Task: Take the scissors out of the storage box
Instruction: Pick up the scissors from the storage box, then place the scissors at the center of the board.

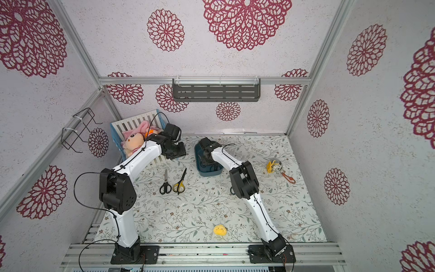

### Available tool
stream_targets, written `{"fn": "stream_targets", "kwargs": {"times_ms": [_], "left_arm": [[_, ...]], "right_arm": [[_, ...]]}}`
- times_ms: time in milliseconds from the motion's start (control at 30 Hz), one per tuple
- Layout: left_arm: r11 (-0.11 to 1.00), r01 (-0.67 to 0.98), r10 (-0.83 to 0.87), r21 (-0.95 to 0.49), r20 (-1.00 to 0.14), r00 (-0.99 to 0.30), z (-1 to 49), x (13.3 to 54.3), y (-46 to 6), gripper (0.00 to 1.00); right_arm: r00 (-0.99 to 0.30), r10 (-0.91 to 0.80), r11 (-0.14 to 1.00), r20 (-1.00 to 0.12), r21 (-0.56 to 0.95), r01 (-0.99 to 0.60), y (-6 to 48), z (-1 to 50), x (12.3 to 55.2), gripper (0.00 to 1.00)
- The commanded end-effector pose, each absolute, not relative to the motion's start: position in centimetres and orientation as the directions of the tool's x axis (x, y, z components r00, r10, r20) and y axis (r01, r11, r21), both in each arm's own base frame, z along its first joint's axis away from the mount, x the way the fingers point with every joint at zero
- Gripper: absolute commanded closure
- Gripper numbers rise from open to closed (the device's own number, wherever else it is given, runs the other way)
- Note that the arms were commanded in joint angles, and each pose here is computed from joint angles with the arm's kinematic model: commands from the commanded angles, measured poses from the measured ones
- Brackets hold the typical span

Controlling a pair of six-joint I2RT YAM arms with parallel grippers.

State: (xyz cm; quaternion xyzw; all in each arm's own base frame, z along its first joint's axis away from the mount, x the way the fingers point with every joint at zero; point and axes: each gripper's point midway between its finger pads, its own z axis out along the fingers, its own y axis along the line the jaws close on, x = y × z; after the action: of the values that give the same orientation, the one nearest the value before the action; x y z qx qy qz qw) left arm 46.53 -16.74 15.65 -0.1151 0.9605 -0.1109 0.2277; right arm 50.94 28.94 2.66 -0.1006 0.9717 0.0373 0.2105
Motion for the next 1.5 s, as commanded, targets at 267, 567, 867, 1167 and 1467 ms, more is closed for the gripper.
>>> {"fn": "stream_targets", "kwargs": {"times_ms": [267,567,867,1167,1467], "left_arm": [[0.949,-0.173,-0.277,-0.265,-0.43,-0.859,16.9,45.9,-16.1,0.59],[0.944,-0.172,-0.288,-0.282,-0.446,-0.847,17.2,46.0,-16.4,0.59],[0.938,-0.148,-0.284,-0.313,-0.452,-0.846,16.9,47.7,-18.5,0.58],[0.937,-0.138,-0.277,-0.32,-0.442,-0.853,17.0,49.0,-19.8,0.58],[0.933,-0.123,-0.274,-0.338,-0.447,-0.851,18.1,49.7,-21.2,0.58]], "right_arm": [[-0.871,0.193,0.918,-0.452,0.397,-0.003,29.1,7.1,51.9,1.0],[-0.798,0.311,0.846,-0.516,0.533,-0.015,28.8,16.7,50.5,1.0],[-0.83,0.379,0.815,-0.41,0.572,0.09,24.1,17.3,38.8,1.0],[-0.921,0.32,0.84,-0.223,0.517,0.167,23.2,11.7,26.2,1.0],[-0.908,0.384,0.838,-0.166,0.475,0.268,21.8,7.5,24.7,1.0]]}}
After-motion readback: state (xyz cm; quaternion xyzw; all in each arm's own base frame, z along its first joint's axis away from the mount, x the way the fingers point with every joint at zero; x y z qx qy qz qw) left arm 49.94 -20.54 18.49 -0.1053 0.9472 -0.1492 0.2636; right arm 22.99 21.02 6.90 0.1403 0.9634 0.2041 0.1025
